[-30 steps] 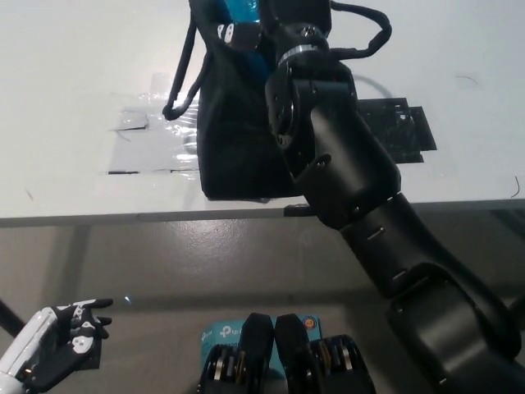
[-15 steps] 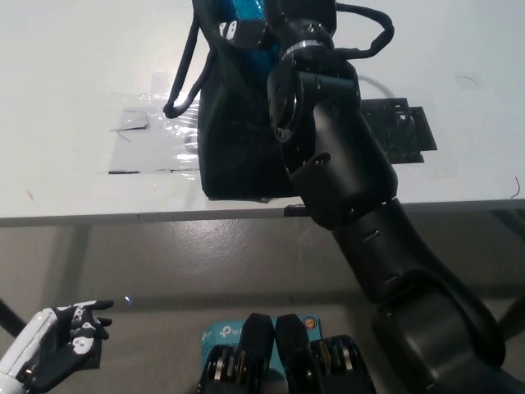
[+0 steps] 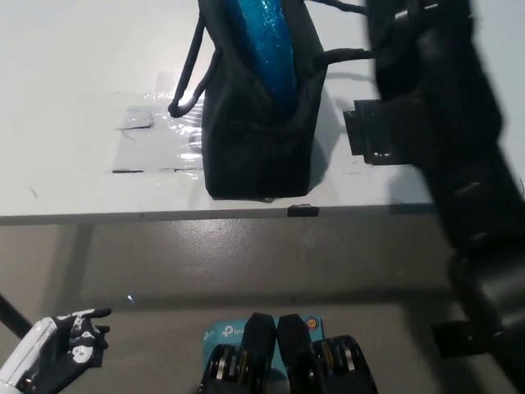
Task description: The robot uses its right hand to pick up a stack of plates kept in the middle of the desk and put it inside a bag kept next to it
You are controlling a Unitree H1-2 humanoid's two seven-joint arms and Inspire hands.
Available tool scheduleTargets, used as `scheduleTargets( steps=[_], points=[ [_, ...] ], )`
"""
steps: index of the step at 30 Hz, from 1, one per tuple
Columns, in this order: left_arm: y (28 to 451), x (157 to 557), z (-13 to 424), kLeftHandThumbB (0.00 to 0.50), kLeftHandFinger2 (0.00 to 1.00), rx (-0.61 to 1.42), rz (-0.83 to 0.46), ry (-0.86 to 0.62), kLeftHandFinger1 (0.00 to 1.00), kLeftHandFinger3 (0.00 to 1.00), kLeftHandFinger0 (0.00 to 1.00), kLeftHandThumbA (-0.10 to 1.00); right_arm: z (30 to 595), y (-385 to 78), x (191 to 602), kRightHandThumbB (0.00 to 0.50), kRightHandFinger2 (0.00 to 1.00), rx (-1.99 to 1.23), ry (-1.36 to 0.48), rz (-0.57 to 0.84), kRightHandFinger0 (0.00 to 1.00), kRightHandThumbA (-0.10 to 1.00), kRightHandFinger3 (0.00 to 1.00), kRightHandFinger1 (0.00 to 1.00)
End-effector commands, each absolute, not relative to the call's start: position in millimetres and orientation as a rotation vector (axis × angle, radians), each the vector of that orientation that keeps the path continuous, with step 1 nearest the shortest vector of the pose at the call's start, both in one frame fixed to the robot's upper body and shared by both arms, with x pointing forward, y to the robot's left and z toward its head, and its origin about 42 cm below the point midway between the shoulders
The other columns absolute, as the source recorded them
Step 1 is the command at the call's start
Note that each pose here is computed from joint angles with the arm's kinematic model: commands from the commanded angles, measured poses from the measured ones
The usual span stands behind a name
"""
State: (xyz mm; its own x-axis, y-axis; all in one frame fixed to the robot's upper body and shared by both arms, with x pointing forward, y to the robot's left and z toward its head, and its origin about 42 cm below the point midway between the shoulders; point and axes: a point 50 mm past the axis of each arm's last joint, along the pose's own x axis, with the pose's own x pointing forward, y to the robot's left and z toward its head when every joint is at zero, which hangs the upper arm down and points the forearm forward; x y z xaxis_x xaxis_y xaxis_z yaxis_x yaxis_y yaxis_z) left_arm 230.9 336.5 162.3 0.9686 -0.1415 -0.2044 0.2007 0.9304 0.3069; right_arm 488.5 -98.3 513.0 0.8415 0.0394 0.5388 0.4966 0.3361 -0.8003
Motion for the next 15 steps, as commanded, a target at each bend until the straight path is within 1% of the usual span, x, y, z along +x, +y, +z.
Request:
scheduleTargets(
  steps=[1, 2, 5, 6, 7, 11, 12, 13, 14, 15],
  points=[
    [339.9, 229.8, 166.1, 0.409, 0.82, 0.356, -0.193, 0.159, 0.75, 0.85, 0.78, -0.1, 563.3, -147.4, 418.1, 0.466, 1.0, -1.123, -0.721, -0.297, 1.0, 1.0, 1.0, 1.0],
    [339.6, 230.0, 166.0, 0.411, 0.82, 0.354, -0.19, 0.164, 0.75, 0.85, 0.78, -0.1, 559.7, -157.6, 411.2, 0.454, 1.0, -1.106, -0.723, -0.295, 1.0, 1.0, 1.0, 1.0],
    [339.5, 230.1, 165.9, 0.416, 0.82, 0.353, -0.188, 0.165, 0.75, 0.85, 0.78, -0.1, 557.8, -162.4, 407.1, 0.455, 1.0, -1.101, -0.723, -0.29, 1.0, 1.0, 1.0, 1.0],
    [340.8, 229.8, 168.5, 0.415, 0.82, 0.362, -0.186, 0.156, 0.75, 0.85, 0.78, -0.1, 520.5, -199.6, 381.3, 0.387, 1.0, -0.97, -0.733, -0.28, 1.0, 1.0, 1.0, 1.0],
    [341.5, 229.3, 169.2, 0.412, 0.81, 0.365, -0.185, 0.154, 0.75, 0.85, 0.78, -0.1, 467.4, -238.6, 346.5, 0.223, 1.0, -0.723, -0.718, -0.272, 1.0, 1.0, 1.0, 1.0],
    [341.9, 228.4, 169.1, 0.407, 0.81, 0.365, -0.186, 0.154, 0.75, 0.85, 0.78, -0.1, 466.2, -239.1, 343.8, 0.219, 1.0, -0.719, -0.719, -0.267, 1.0, 1.0, 1.0, 1.0],
    [342.4, 228.6, 169.7, 0.409, 0.79, 0.364, -0.187, 0.147, 0.73, 0.83, 0.76, -0.1, 412.3, -258.8, 338.0, 0.184, 1.0, -0.614, -0.642, -0.249, 0.98, 0.83, 1.0, 1.0],
    [343.9, 228.9, 171.1, 0.413, 0.78, 0.363, -0.188, 0.134, 0.72, 0.82, 0.74, -0.1, 335.4, -288.6, 308.9, 0.167, 0.86, -0.444, -0.528, -0.282, 0.71, 0.72, 0.95, 0.83],
    [343.9, 228.9, 171.1, 0.411, 0.78, 0.361, -0.187, 0.139, 0.72, 0.82, 0.75, -0.1, 321.3, -290.5, 304.3, 0.159, 0.81, -0.45, -0.509, -0.281, 0.67, 0.7, 0.93, 0.79],
    [343.9, 228.9, 171.1, 0.411, 0.78, 0.361, -0.187, 0.139, 0.72, 0.82, 0.75, -0.1, 321.3, -290.5, 304.3, 0.159, 0.81, -0.45, -0.509, -0.281, 0.67, 0.7, 0.93, 0.79]
  ],
)
